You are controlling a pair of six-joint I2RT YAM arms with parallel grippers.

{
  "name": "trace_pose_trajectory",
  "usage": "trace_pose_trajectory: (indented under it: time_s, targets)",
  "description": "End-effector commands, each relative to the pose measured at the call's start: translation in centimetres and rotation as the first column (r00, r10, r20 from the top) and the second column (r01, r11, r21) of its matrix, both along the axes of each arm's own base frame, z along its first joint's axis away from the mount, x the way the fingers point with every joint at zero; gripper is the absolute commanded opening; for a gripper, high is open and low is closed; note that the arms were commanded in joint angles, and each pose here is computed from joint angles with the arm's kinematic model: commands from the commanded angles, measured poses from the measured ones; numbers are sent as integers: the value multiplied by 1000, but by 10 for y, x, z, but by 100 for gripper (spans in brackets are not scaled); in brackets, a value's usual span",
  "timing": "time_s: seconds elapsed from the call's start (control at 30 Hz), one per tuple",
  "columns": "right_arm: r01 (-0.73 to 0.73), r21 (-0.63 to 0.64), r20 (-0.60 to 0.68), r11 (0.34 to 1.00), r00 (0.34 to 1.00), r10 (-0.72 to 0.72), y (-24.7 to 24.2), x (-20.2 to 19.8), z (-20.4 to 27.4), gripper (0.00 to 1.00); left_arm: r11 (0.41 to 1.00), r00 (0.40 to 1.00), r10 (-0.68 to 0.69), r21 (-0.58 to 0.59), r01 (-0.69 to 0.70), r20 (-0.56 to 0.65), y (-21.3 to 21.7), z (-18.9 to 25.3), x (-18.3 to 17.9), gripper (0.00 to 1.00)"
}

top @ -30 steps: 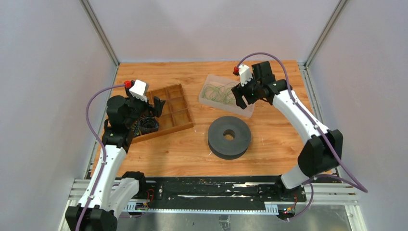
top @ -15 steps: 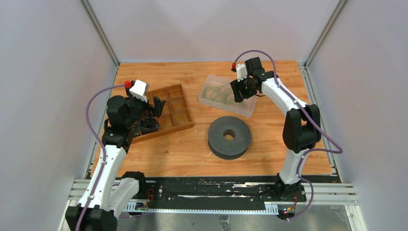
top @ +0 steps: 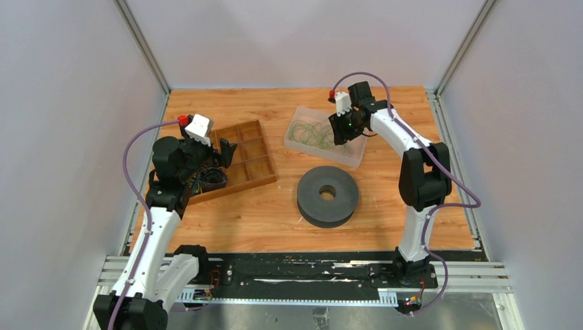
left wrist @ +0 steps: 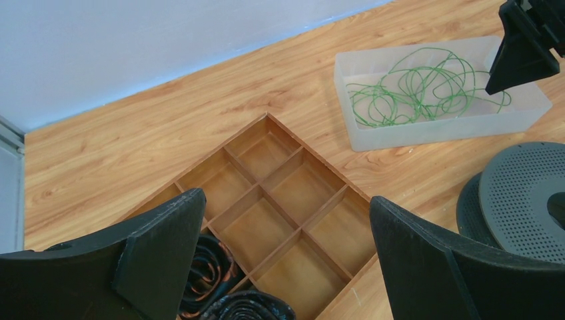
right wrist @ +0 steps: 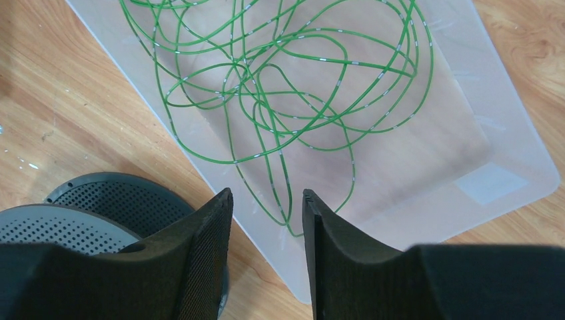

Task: Wrap the cables
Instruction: Pick up the cable from the storage box.

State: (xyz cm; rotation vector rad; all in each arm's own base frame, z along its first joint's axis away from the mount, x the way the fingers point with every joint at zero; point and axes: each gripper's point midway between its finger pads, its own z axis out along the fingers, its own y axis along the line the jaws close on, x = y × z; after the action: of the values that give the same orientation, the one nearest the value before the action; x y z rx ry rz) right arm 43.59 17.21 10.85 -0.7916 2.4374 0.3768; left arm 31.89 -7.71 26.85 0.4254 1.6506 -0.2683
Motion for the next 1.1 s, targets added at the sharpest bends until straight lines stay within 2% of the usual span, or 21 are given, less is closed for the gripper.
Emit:
trace_pose_trajectory:
  time_s: [0.0,0.17,0.33,0.43,0.57,0.73,0.93,1.07]
  targets:
    - [-8,-4,8,1000,1000,8,-7,9,0,42,1000,1000,-3,-2,3,23,0,4,1,98]
    - [-21,-7,-6,1000,1000,21,-5,14,-10,33,1000,1000,-4,-2,4,20,0,4,1,98]
    - [-19,-21,1,1000,1000,19,-7,16,-9,12,1000,1000,-3,-1,3,18,0,2,1,98]
    - [-19,-18,20,1000,1000,20,-10,15,9,1,1000,1000,-5,-3,5,18,0,3,1,98]
    - [-23,5,119,1000,993,22,-13,6,72,1,1000,1000,9,-23,-9,14,0,3,3,98]
    - [7,62,323,998,946,-26,-21,-8,171,1,999,999,29,-45,-28,24,3,6,4,98]
    - [47,161,557,986,820,-130,-35,-35,300,1,998,999,24,-50,-22,41,1,12,2,98]
    - [39,232,657,972,730,-186,-40,-52,367,1,999,998,19,-48,-16,53,1,15,3,98]
